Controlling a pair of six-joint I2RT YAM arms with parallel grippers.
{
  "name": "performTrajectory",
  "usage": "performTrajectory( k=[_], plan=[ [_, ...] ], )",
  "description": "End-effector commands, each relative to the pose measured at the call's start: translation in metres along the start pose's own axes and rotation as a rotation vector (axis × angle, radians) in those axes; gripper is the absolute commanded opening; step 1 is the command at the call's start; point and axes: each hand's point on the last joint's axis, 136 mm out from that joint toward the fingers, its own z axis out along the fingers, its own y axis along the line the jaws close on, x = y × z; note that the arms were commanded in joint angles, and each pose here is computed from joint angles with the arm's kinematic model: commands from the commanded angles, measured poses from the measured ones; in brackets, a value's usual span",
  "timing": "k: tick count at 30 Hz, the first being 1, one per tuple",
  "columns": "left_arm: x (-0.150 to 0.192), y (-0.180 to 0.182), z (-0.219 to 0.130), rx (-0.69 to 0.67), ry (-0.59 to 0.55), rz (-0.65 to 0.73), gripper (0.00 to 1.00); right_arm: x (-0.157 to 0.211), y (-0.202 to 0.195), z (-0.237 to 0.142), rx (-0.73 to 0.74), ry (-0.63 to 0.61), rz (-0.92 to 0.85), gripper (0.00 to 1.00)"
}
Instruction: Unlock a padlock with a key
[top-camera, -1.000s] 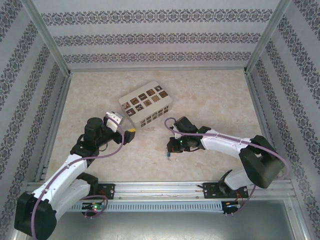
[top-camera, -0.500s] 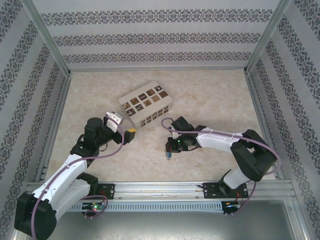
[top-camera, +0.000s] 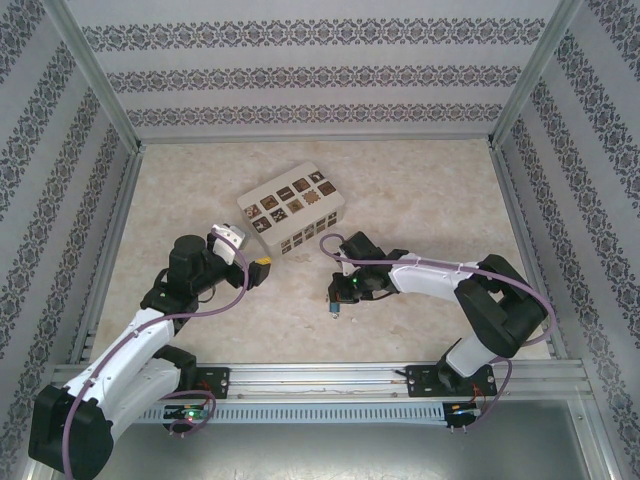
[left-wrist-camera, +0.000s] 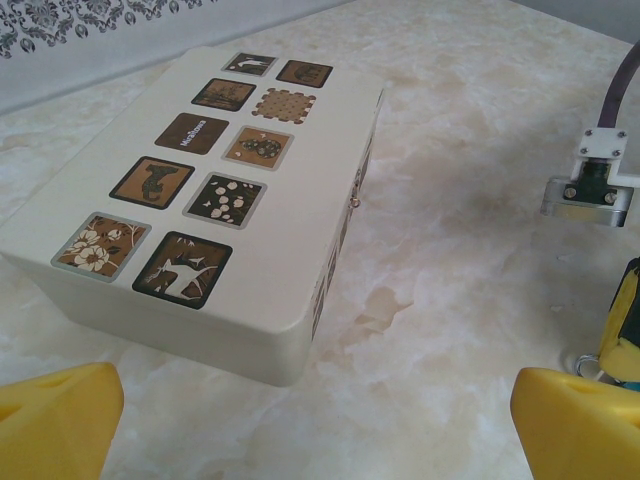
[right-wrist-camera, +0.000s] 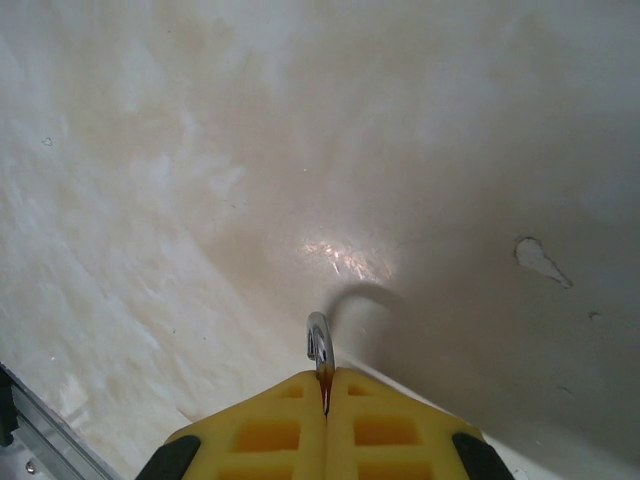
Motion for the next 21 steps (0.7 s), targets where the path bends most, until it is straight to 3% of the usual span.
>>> performTrajectory(
  k=[1,21],
  plan=[
    [-0.001,0.002,-0.002,-0.009,-0.009,0.03,0.99,0.001,0.001,0.003,0.008,0.01,-0.002,0.05],
    [0.001,0.001,-0.001,-0.001,-0.001,0.038,0.99,-0.009,0.001,-0.018,0.02,-0.086,-0.022,0.27]
  ],
)
